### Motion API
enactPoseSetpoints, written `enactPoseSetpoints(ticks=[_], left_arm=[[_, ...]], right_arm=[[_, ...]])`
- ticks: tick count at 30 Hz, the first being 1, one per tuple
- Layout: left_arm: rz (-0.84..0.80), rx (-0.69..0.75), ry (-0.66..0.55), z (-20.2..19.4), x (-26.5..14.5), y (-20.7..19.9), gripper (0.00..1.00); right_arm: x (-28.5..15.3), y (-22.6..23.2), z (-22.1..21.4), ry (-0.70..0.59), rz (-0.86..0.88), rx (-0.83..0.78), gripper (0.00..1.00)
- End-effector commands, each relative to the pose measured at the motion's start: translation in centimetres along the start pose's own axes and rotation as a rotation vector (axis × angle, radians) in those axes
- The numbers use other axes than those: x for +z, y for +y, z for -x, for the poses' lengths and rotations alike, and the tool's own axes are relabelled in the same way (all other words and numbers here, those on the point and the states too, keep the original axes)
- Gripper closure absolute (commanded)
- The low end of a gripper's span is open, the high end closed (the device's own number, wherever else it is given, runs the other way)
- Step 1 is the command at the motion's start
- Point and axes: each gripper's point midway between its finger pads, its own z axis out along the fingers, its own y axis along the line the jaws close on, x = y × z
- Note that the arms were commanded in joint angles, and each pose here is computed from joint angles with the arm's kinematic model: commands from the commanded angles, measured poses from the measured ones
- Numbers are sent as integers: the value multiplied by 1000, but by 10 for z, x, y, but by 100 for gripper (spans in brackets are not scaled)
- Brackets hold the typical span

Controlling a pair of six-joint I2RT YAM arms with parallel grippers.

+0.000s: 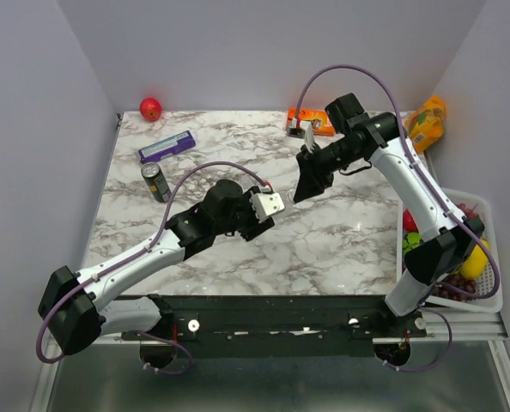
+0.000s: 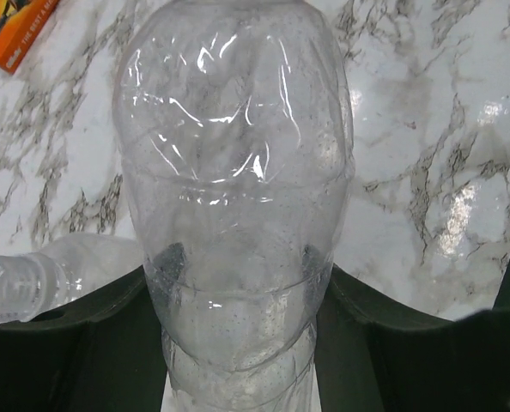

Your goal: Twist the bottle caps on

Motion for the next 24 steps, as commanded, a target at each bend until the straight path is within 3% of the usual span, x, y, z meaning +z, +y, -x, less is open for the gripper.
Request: enactPoseSetpoints(ticks=[1,4,9,12,14,17,24], left_arm=[[247,50,-231,80,-8,38,100],[292,40,-212,78,-5,43,100],[275,26,-170,70,2,39,100],[236,25,-150,62,6,31,100],[222,22,-135,56,8,28,100],[243,23,-100,45,9,30,100],[438,20,-43,38,3,54,100]], right_arm=[[19,35,-27,105,185,532,100],[15,35,-16,65,330,791,100],[12,23,3,1,353,757,99],[3,11,19,-56,310,710,90],[-7,1,27,-95,268,689,89],[-11,-8,16,-94,215,711,100],[-7,20,-14,-51,341,877,100]])
